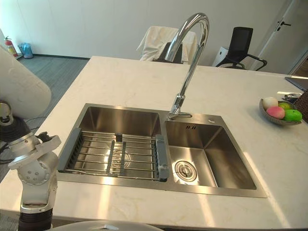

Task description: Walk over to the sink, pick up the cup, carry it to the dishwasher, place the cup inside the dishwasher, then close the dishwasher door

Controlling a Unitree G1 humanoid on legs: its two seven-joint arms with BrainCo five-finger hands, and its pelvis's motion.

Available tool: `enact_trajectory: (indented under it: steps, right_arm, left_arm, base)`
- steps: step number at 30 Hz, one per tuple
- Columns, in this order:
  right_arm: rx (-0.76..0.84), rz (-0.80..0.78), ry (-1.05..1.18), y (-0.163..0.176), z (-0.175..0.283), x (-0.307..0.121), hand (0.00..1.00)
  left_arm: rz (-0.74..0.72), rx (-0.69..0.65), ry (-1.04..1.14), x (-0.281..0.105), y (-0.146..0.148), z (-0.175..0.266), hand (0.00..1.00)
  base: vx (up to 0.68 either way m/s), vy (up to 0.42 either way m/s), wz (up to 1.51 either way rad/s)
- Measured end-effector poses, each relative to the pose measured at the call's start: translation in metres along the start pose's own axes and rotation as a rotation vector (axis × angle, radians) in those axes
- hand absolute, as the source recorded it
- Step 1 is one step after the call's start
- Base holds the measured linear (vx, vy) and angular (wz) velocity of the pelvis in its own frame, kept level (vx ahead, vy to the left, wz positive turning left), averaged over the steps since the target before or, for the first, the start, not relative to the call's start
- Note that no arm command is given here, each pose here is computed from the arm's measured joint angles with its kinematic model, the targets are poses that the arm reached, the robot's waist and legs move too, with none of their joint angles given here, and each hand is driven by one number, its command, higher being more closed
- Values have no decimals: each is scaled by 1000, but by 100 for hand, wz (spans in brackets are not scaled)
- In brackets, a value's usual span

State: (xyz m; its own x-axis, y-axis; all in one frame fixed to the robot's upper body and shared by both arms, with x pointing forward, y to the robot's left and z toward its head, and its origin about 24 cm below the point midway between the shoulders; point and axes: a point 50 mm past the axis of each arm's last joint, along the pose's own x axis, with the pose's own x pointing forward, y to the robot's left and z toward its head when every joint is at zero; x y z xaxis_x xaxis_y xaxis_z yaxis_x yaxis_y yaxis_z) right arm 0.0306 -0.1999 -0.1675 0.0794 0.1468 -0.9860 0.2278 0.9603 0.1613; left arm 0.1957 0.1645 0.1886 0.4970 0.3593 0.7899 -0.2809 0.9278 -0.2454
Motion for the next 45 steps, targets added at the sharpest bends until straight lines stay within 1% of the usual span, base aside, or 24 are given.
enact_trajectory:
  steps: [2, 7, 10, 12, 14, 16, 18, 19, 21, 22, 25, 27, 29, 31, 33, 35, 37, 39, 41, 42, 43, 45]
  right_arm:
    - [3, -18, 2, -3, -2, 0, 0]
    - [-48, -57, -51, -13, -5, 0, 0]
    - [49, -96, 3, -21, -36, 0, 0]
    - [117, -120, 98, -20, -68, 0, 0]
    - [179, -146, 124, -22, -77, -1, 0]
    - [205, -147, 109, -24, -75, -1, 0]
    - [191, -147, 123, -25, -76, -2, 0]
    - [189, -158, 125, -31, -76, -5, 0]
    - [188, -180, 102, -44, -75, -12, 0]
    - [182, -193, 78, -52, -70, -16, 0]
    - [222, -196, 106, -52, -74, -16, 0]
    - [174, -216, 134, -60, -65, -20, 0]
    - [139, -223, 127, -61, -57, -21, 0]
    - [148, -211, 107, -57, -50, -18, 0]
    - [165, -207, 61, -51, -35, -15, 0]
    - [167, -221, 29, -52, -26, -16, 0]
    - [135, -228, 9, -57, -15, -18, 0]
    - [102, -207, -19, -54, -4, -20, 0]
    - [52, -176, -21, -42, -1, -16, 0]
    - [36, -150, -7, -32, -3, -11, 0]
    - [21, -144, 17, -28, -8, -10, 0]
    - [-7, -89, 37, -14, -14, -5, 0]
  left_arm:
    - [-12, -7, 48, -6, -1, -8, 100]
    - [55, 29, 248, -30, 13, -30, 100]
    - [82, 30, 306, -32, 22, -33, 100]
    - [76, 8, 311, -30, 24, -33, 100]
    - [60, -39, 286, -27, 19, -26, 100]
    - [26, -68, 256, -24, 13, -18, 100]
    - [-2, -96, 262, -25, 5, -19, 100]
    - [-42, -111, 269, -28, -2, -19, 100]
    - [-73, -144, 274, -29, -10, -20, 100]
    - [-98, -163, 292, -29, -17, -27, 100]
    - [-126, -183, 319, -30, -19, -33, 100]
    - [-133, -176, 343, -35, -14, -32, 100]
    - [-155, -190, 361, -40, -18, -32, 100]
    - [-206, -234, 372, -45, -29, -30, 100]
    - [-286, -282, 398, -55, -44, -34, 100]
    - [-297, -301, 401, -58, -48, -32, 100]
    - [-300, -312, 392, -59, -50, -30, 100]
    - [-318, -323, 394, -61, -54, -29, 100]
    - [-374, -367, 404, -67, -66, -24, 100]
    - [-403, -381, 407, -70, -70, -23, 100]
    - [-448, -393, 410, -74, -74, -19, 100]
    - [-495, -406, 409, -77, -77, -16, 100]
  base:
    - [113, -66, 46]
    - [76, -63, 81]
    - [-93, -77, 182]
    - [-246, -13, 215]
    - [-210, 116, 175]
    - [-81, 128, 152]
    - [-99, 122, 178]
    - [-126, 171, 209]
    - [-57, 300, 247]
    - [8, 378, 270]
    - [67, 410, 237]
    - [45, 332, 135]
    - [9, 189, 173]
    - [-20, 126, 249]
    - [35, 47, 260]
    - [121, 30, 185]
    - [177, 29, 106]
    - [198, 4, 51]
    - [204, -68, 57]
    - [216, -158, 58]
    - [156, -170, 54]
    - [163, -254, 69]
